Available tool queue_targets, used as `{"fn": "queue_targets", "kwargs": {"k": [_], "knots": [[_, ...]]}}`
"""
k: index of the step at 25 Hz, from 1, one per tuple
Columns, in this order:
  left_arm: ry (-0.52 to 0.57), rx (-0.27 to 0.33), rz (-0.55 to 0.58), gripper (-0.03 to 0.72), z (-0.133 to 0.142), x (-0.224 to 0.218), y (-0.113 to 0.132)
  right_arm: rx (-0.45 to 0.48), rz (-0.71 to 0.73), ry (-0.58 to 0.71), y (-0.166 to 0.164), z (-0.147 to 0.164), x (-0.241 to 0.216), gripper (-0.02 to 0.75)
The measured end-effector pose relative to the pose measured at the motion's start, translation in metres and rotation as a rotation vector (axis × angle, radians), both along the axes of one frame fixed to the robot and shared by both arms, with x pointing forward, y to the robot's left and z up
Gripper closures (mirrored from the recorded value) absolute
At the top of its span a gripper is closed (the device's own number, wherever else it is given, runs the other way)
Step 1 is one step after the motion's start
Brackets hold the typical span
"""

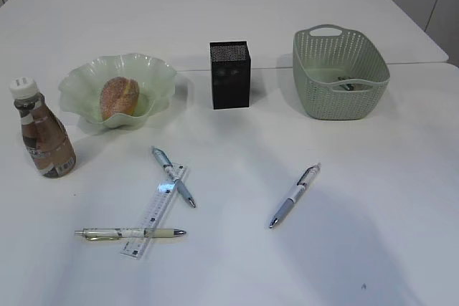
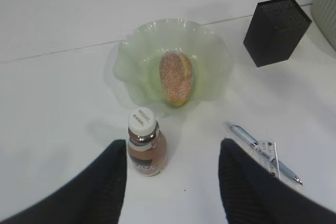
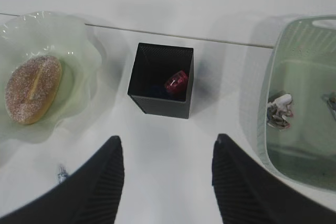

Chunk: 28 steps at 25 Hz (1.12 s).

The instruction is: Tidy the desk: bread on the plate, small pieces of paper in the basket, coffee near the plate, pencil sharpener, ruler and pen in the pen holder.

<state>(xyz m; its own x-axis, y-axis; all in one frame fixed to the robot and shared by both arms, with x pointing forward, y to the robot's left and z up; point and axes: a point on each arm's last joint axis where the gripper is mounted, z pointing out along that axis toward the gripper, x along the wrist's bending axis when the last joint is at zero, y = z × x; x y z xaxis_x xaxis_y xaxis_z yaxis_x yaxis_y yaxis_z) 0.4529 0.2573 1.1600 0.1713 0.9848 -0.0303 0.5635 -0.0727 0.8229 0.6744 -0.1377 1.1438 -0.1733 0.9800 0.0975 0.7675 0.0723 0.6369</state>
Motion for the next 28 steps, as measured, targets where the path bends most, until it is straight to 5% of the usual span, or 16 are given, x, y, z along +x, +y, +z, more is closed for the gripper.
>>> {"fn": "queue_targets", "kwargs": {"k": [28], "knots": [[0.067,-0.015,-0.006,0.294,-0.001,-0.004,-0.001,0.077,0.008,-0.115,-0.032,0.107,-0.092,0.315]]}}
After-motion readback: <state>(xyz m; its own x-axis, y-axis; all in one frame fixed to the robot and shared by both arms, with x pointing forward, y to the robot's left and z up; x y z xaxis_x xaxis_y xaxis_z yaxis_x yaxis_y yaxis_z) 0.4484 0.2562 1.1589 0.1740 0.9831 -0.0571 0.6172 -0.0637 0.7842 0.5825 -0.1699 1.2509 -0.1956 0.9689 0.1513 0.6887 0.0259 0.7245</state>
